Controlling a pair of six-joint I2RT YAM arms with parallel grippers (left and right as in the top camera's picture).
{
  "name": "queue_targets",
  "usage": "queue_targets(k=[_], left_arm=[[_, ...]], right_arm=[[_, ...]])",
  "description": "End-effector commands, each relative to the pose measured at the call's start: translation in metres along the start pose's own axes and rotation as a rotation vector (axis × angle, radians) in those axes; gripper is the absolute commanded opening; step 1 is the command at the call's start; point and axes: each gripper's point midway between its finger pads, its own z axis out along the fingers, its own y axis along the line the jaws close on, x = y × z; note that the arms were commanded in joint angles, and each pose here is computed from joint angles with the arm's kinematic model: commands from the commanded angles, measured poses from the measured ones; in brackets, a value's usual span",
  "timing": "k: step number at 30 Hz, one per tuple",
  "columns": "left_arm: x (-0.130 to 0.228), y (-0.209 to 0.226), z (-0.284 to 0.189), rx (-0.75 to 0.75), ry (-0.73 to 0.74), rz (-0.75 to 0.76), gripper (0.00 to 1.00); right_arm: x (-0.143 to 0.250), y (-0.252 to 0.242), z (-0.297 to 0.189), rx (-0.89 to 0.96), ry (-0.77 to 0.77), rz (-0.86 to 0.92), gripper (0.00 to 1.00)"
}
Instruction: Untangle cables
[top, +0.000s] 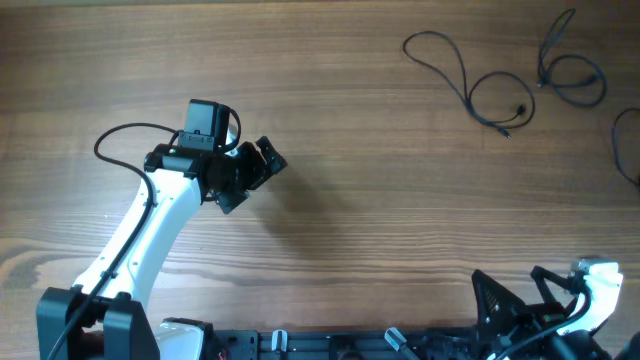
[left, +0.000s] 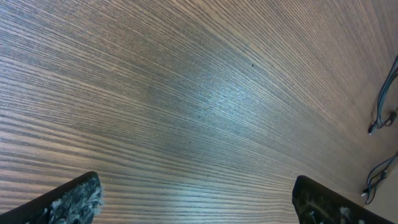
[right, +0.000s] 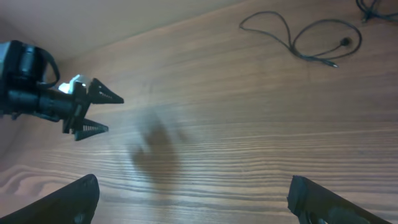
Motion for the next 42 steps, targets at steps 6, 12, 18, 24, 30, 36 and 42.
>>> queue_targets(k=[6, 12, 18, 24, 30, 36, 42], left_arm=[[-0.004, -0.002, -0.006, 0.005, -0.027, -0.006, 1.00], [-0.004, -0.002, -0.006, 0.005, -0.027, -0.006, 1.00], [-0.004, -0.002, -0.006, 0.005, -0.027, -0.006, 1.00], [-0.004, -0.002, -0.006, 0.005, -0.027, -0.006, 1.00], [-0.004, -0.002, -0.006, 0.005, -0.027, -0.006, 1.00], [-0.004, -0.002, -0.006, 0.005, -0.027, -0.006, 1.00], [-0.004, -0.002, -0.006, 0.005, -0.027, -0.006, 1.00]], right_arm=[[0.000, 0.009, -0.005, -0.048, -0.022, -0.035, 1.00], [-0.009, 0.012, -0.006, -0.061, -0.058, -0.049, 1.00], [-0.023, 0.023, -0.008, -0.113, -0.114, -0.075, 1.00], [-0.023, 0.023, -0.008, -0.111, -0.115, -0.094, 1.00], [-0.016, 0.021, -0.007, -0.106, -0.091, -0.097, 1.00], [-0.008, 0.029, -0.023, -0.143, -0.149, -0.144, 1.00], [0.005, 0.033, -0.049, -0.161, -0.268, -0.208, 1.00]])
